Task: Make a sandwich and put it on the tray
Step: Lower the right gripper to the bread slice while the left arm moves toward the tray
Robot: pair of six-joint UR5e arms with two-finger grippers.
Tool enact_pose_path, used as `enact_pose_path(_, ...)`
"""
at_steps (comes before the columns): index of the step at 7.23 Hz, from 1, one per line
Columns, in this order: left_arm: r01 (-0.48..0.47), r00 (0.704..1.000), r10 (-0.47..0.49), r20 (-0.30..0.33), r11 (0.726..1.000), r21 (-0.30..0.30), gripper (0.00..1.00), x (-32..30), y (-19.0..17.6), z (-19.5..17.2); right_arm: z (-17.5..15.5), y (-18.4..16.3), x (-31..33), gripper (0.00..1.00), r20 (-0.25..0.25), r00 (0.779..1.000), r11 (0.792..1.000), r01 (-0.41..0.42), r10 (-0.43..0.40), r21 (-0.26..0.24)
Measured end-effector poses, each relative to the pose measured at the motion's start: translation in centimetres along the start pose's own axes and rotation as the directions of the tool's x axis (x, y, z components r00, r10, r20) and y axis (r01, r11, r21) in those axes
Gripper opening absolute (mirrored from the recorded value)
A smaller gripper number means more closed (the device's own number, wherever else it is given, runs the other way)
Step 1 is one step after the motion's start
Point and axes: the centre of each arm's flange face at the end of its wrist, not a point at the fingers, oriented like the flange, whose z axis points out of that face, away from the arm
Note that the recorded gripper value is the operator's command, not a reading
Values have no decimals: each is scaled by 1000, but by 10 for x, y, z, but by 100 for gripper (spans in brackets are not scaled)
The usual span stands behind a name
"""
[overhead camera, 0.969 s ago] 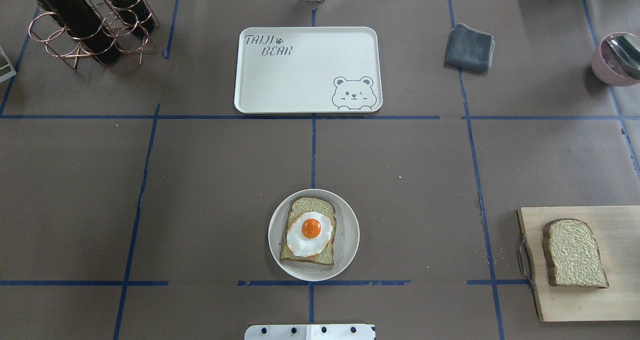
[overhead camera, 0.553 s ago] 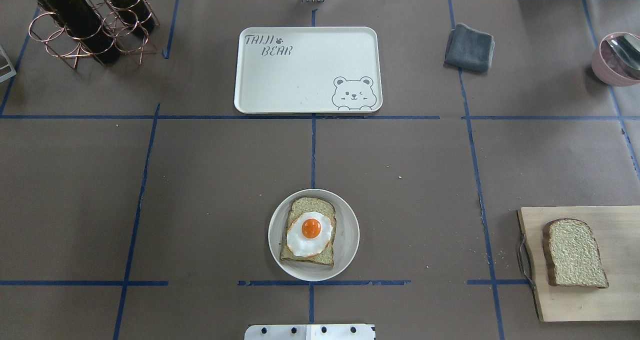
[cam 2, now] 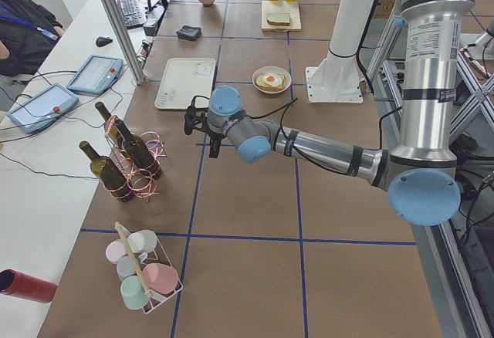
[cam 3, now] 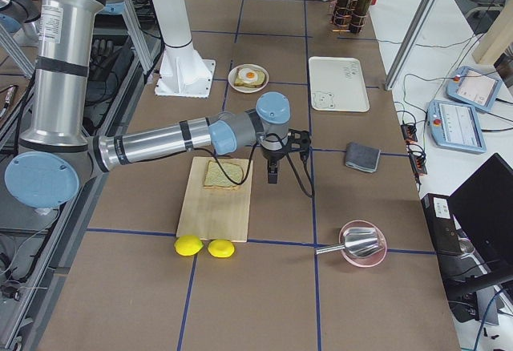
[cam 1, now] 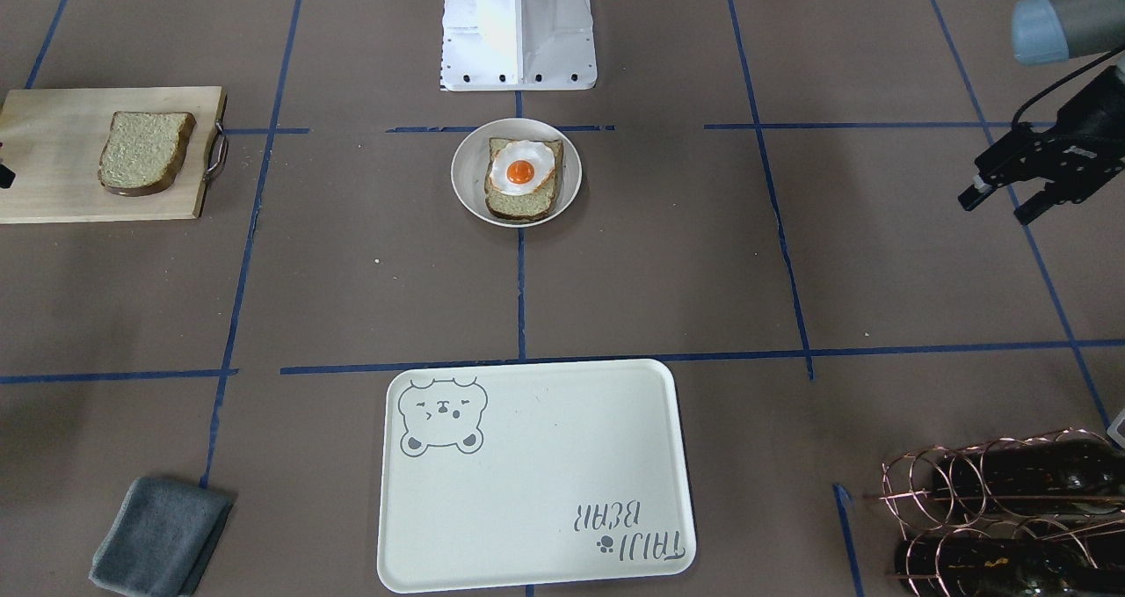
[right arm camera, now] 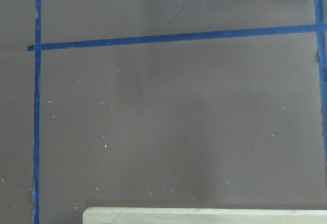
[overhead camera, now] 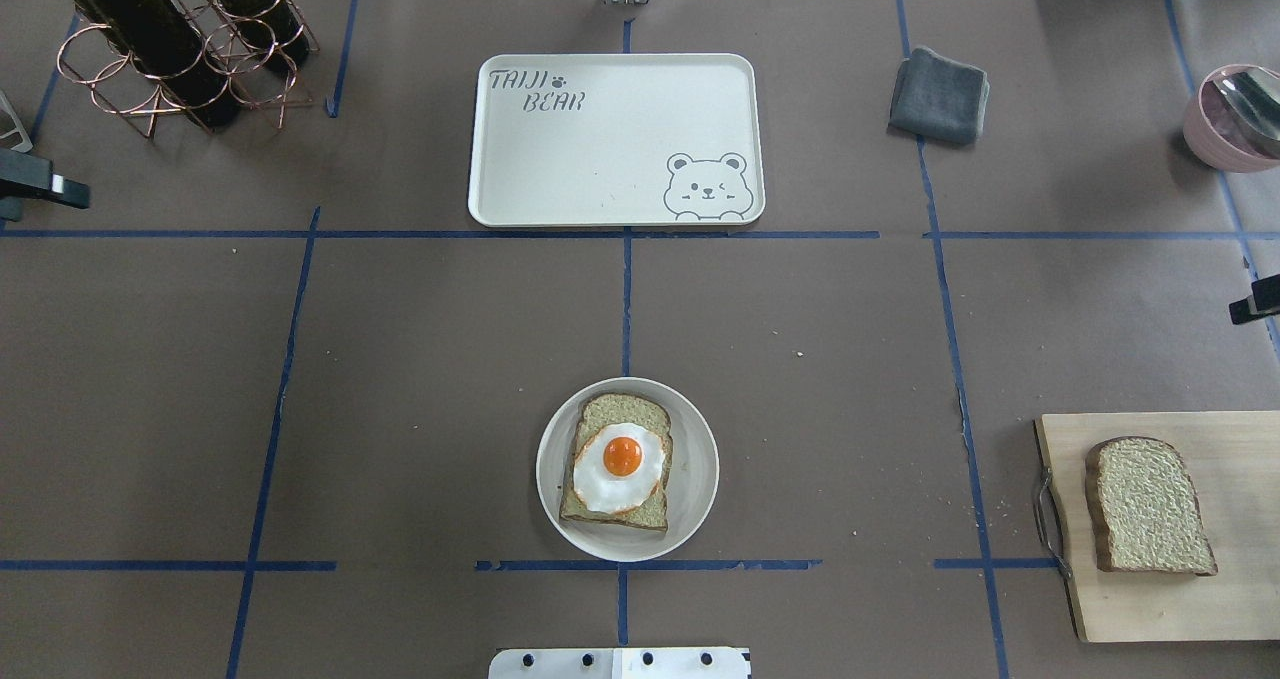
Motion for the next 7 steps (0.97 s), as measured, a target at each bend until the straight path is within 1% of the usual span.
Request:
enact_pose_path(1,43,999,-44,-30,999,-17,100,37,4,21,14,26,-3,100,22,1000,1000,2,-1,-5)
enact_pose_path(2,71,996,-72,-42,997,-25,100,65,11,40,28,46,-8,100,29,1000,1000,8,-8,-7)
enact_pose_path(5,130,989,-132,-62,991,-31,100,120,25,78,67,82,-16,100,7,999,999,33,-33,-12)
enact_pose_path(7,144,987,-146,-72,989,-30,100,138,29,88,97,104,-15,92,5,1000,1000,28,-28,-1)
